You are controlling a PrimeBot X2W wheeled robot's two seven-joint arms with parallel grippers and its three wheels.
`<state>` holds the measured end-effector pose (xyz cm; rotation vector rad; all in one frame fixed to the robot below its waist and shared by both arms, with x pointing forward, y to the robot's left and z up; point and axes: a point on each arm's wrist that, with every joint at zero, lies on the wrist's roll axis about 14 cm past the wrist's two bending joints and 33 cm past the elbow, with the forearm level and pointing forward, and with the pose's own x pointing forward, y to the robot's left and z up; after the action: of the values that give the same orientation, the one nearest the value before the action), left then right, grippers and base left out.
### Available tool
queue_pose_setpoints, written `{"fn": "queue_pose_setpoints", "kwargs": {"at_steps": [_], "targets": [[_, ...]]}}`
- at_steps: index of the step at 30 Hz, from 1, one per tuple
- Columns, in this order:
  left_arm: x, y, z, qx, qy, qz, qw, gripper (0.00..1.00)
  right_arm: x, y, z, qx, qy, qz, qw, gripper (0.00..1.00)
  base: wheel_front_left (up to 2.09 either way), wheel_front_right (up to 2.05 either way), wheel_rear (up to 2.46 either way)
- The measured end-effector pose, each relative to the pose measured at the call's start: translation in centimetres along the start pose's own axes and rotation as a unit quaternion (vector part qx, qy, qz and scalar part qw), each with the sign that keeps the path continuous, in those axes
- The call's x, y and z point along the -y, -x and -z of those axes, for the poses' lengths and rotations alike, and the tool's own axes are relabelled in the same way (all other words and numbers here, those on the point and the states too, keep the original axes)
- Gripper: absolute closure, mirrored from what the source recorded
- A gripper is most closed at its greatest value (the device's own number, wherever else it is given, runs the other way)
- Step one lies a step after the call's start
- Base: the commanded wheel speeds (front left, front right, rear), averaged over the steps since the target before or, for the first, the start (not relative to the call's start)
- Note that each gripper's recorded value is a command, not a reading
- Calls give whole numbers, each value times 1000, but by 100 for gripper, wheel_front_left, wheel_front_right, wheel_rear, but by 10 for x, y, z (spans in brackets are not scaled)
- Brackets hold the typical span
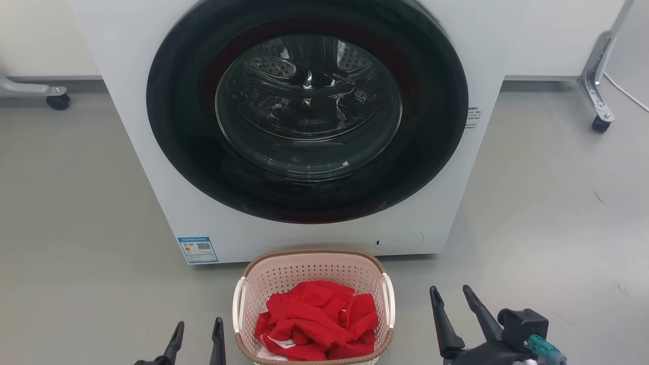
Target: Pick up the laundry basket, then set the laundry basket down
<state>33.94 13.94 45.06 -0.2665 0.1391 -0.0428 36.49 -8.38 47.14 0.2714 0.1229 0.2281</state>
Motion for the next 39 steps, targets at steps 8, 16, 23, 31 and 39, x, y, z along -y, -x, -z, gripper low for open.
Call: {"fn": "queue_pose_setpoints", "kwargs": {"at_steps": [8,16,23,31,39], "targets": [[0,6,-8,16,-12,2,1000,0,2,11,-8,26,4,16,1000,0,0,0,0],[2,7,-15,30,-26,5,999,0,8,16,-16,46,13,31,998,0,0,0,0],[4,5,-21,39,-29,7,999,0,6,16,-27,64,24,33,997,0,0,0,0],[5,4,-25,46,-33,6,998,0,6,17,-30,71,32,33,996,0,0,0,0],[2,4,-28,51,-39,2,998,0,4,17,-35,81,36,33,996,0,0,0,0]]}}
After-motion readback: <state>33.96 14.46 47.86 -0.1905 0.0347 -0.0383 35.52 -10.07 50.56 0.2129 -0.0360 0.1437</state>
